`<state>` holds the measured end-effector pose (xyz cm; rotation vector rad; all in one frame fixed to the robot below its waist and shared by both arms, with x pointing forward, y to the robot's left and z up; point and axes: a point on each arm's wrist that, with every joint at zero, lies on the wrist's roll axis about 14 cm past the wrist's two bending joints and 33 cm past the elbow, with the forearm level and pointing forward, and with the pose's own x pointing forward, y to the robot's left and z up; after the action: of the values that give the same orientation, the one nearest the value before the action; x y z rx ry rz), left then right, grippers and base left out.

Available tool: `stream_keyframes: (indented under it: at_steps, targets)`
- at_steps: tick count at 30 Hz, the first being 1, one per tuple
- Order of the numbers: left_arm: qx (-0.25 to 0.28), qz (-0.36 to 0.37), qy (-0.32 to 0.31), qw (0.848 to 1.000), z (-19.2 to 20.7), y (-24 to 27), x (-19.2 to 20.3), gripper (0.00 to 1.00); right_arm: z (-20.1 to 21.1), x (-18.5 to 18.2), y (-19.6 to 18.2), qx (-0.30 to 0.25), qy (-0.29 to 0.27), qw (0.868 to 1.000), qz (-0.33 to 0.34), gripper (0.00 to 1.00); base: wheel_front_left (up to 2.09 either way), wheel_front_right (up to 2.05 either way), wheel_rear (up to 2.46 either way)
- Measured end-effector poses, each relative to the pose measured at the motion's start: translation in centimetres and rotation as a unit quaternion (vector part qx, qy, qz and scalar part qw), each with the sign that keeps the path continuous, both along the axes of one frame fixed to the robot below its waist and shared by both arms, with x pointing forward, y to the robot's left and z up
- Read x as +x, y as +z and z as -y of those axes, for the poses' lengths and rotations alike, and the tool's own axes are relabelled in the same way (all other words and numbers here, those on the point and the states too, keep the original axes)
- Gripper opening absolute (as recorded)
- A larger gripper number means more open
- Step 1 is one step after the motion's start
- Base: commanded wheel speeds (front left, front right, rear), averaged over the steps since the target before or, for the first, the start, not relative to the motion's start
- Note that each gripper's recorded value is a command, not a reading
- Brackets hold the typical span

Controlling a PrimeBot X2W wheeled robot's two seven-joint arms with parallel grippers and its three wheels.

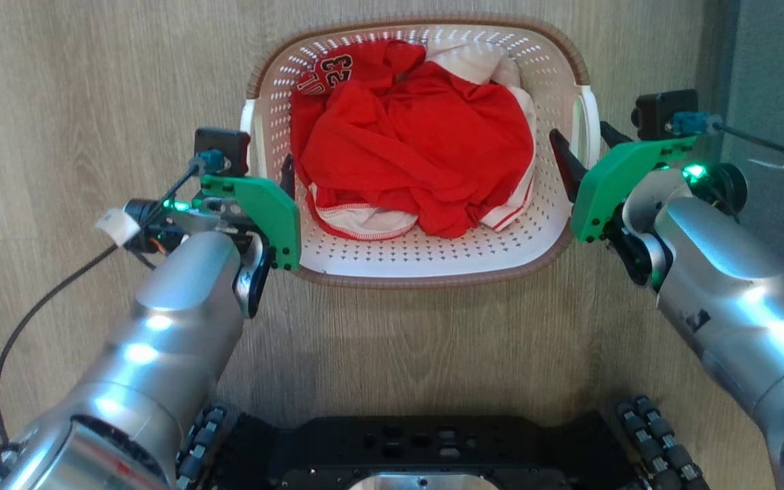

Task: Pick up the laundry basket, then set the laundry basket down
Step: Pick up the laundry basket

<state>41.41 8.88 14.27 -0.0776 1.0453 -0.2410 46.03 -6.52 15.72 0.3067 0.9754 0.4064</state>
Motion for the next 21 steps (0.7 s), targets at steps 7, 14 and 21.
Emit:
stream_keyframes:
  at_steps: [7,14,21]
  targets:
    - [0.002,-0.023,-0.029,0.999,0.5,-1.2,-0.4,1.0,0.0,-0.4,-1.4,-0.009,0.014,1.0,-0.021,1.0,0.0,0.0,0.0]
    - [0.0,-0.043,-0.039,0.998,0.6,-2.0,-1.1,1.0,-0.3,-1.2,-2.7,-0.013,0.033,0.999,-0.037,1.0,0.0,0.0,0.0]
    - [-0.001,-0.055,-0.049,0.997,0.8,-2.4,-1.4,1.0,-0.4,-1.0,-3.5,-0.019,0.045,0.998,-0.039,1.0,0.0,0.0,0.0]
